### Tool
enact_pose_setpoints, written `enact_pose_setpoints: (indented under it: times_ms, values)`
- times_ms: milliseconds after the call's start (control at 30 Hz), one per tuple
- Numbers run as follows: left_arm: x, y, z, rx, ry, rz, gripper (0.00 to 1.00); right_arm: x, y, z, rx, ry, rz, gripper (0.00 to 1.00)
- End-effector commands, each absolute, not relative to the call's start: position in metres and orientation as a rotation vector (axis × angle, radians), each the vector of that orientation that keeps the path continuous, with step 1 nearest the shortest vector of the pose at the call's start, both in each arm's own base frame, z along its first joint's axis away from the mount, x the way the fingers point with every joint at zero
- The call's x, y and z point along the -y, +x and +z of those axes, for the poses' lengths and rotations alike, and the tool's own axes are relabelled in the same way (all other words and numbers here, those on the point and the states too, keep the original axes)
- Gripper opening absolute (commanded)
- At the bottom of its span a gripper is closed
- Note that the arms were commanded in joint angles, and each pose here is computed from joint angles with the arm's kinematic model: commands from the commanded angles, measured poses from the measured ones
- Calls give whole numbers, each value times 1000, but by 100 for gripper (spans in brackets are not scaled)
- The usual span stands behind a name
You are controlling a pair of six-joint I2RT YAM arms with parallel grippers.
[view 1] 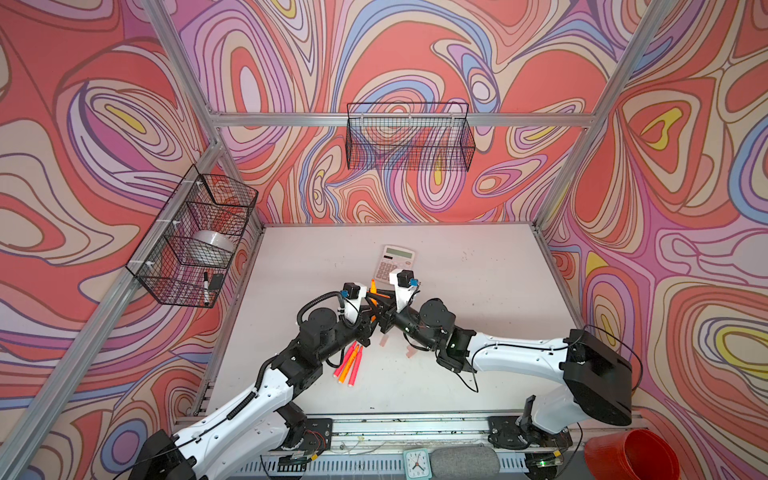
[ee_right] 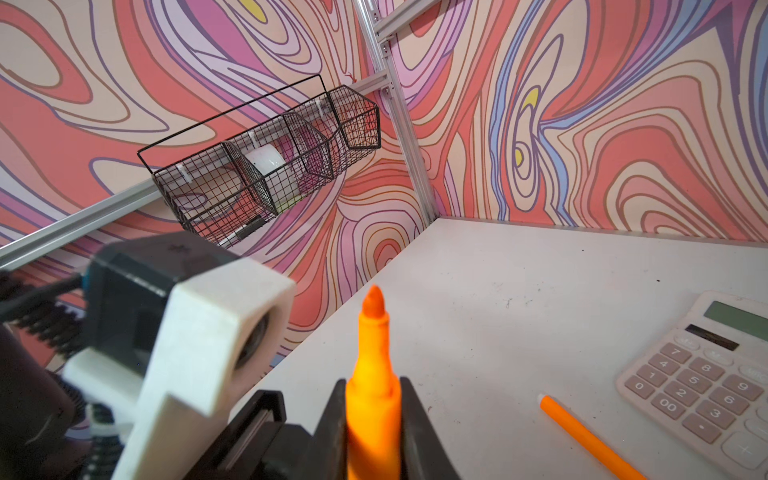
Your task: Insert the pens into the pen caps
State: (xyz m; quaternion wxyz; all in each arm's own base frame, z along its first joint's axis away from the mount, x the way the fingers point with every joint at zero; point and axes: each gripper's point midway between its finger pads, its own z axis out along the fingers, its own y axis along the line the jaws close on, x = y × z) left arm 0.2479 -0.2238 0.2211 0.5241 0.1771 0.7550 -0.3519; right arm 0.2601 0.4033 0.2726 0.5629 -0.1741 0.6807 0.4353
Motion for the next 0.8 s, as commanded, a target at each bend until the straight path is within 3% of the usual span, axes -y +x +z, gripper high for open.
enact_pose_setpoints:
  times_ms: [0,200,400,767]
  values:
    - [230,254,267,-1661,425,-871,0,-400,242,252,-1713,-453,1053,27]
    - [243,254,276,-1649,494,-896,0,-395,247,267,-1715,-409,1045,44]
    - [243,251,277,-1638,510,-887,0,-399,260,271,-1738,-370,1019,44]
    - [243,253,274,-1646,510,-870,0,-393,275,284,-1743,-315,1035,36]
